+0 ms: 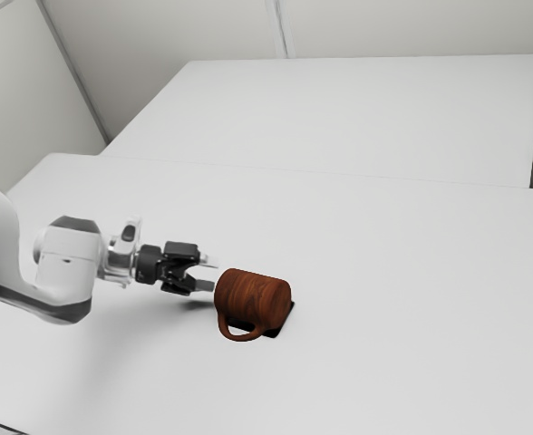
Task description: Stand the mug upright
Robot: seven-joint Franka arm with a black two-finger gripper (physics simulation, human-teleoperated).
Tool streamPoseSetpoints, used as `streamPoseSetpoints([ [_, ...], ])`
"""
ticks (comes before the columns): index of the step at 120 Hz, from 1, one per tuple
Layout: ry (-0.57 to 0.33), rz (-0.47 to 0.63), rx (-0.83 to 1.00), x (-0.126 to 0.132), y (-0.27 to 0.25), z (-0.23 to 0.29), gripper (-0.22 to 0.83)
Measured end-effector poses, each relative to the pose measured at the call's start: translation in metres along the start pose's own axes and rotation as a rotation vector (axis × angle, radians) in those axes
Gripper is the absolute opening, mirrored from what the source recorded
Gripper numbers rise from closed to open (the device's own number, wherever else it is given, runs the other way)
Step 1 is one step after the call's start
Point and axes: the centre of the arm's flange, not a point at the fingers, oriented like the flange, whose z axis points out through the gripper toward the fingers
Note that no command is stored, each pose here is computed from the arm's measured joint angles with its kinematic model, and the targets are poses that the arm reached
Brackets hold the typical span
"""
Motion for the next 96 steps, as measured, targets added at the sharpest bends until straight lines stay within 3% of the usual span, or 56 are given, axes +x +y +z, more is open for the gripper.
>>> streamPoseSetpoints([
  [81,0.007,0.268,-0.08,-0.015,0.013,0.045,0.61],
  [88,0.012,0.277,-0.08,-0.015,0.013,0.048,0.56],
  [96,0.021,0.284,-0.078,-0.015,0.012,0.048,0.41],
])
